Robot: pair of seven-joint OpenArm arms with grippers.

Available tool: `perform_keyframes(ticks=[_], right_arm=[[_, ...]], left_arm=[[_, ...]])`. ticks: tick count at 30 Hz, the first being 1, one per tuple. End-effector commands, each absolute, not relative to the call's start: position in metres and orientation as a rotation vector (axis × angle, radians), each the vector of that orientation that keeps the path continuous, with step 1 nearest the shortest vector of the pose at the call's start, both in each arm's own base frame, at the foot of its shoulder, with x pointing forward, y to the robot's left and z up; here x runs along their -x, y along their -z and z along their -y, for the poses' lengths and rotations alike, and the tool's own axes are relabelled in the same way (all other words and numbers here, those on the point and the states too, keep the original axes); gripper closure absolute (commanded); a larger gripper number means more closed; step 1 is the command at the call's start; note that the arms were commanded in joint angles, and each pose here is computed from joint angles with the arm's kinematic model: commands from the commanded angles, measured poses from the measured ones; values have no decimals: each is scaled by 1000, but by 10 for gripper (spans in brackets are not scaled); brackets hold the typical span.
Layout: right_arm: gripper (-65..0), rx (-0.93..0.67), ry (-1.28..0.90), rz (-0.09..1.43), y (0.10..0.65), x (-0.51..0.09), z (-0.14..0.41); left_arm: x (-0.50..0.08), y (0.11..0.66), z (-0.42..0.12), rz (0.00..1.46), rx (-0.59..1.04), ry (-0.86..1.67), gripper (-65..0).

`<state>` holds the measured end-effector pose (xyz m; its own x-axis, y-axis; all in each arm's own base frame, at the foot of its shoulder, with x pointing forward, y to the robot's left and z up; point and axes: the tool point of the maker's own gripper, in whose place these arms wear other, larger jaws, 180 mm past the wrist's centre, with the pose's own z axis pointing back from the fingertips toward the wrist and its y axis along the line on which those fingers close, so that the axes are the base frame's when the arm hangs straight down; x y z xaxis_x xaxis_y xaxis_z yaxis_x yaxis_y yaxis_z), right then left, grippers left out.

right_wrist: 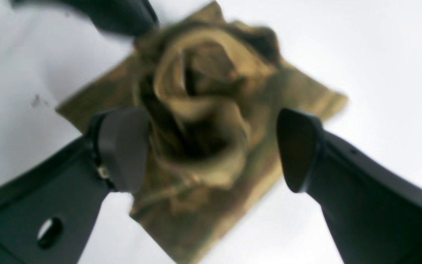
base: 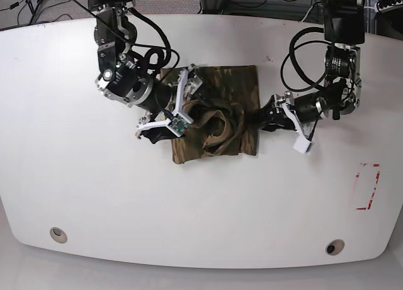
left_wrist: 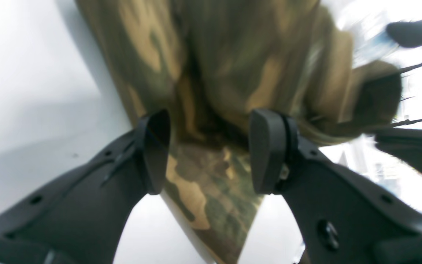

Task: Fold the T-shirt properly
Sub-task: 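Fold the held end with the right gripper over onto the left-folded half, then press the folded bundle with the right gripper while the left gripper withdraws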

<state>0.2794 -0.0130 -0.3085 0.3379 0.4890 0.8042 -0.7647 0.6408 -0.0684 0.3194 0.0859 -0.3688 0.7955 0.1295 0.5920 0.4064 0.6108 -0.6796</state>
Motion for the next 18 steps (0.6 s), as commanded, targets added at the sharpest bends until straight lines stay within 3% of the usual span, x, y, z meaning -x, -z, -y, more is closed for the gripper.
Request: perform_keyframes(ticks=[1, 11, 18], right_arm=[[-517, -418, -811, 972, 289, -283, 13], [-517, -560, -725, 930, 298, -264, 9], [-517, -684, -765, 889, 302, -245, -35]], left_arm=[[-333, 340, -103, 735, 928, 190, -326], [-338, 308, -175, 863, 833, 124, -326], [-338, 293, -222, 910, 740, 85, -326]])
